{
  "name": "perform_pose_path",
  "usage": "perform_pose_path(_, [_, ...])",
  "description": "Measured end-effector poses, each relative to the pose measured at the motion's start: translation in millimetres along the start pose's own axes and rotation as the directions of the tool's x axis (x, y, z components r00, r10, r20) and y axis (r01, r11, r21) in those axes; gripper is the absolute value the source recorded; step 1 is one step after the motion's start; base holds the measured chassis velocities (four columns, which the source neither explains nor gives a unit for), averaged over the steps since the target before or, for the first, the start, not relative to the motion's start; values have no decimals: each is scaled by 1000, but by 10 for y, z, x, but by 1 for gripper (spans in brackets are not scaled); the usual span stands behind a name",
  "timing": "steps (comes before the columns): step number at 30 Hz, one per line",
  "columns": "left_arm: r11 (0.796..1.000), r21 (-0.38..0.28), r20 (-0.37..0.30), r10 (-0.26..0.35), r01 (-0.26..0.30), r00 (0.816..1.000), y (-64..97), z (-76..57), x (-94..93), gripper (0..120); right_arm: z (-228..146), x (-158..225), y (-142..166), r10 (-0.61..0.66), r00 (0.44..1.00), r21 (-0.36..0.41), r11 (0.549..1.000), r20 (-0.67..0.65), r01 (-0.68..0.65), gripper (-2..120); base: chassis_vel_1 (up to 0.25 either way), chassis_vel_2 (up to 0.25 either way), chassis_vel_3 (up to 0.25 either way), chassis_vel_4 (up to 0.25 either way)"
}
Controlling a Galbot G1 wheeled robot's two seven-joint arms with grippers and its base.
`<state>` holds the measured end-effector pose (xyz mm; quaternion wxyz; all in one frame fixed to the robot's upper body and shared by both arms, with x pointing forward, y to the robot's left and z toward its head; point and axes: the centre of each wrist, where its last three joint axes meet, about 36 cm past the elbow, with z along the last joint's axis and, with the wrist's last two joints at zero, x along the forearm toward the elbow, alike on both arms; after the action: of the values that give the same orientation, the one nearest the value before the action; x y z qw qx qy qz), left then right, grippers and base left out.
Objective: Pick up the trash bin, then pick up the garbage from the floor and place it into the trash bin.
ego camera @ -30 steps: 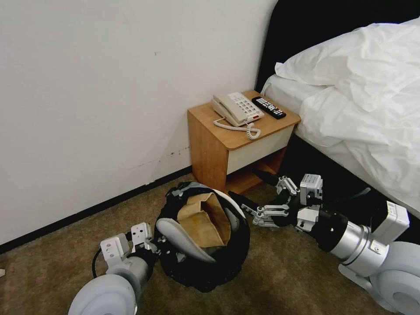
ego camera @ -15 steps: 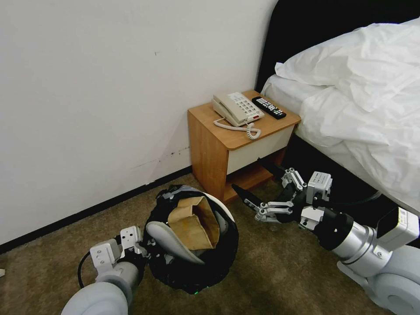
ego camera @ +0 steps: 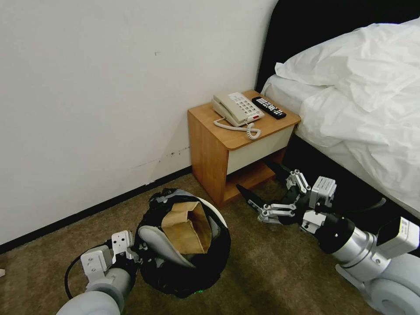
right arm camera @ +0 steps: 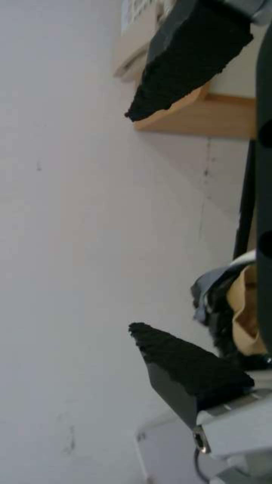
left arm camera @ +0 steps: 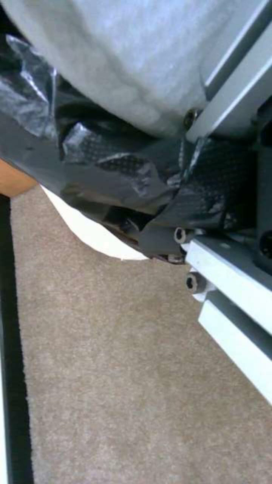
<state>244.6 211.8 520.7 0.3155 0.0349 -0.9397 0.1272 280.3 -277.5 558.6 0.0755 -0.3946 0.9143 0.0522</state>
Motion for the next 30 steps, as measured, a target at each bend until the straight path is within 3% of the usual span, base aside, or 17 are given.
perform_pose_path(4, [1000,-5,23,2,-2,1000,0,2,-7,0,92,41,-30,32,999,31,999,-24,-31,100,0,0,0,0])
perform_pose_path(30, [1000,-18,58,8,-7,998,-26,30,-46,0,195,111,3,79,995,33,996,-56,-77,100,0,0,0,0])
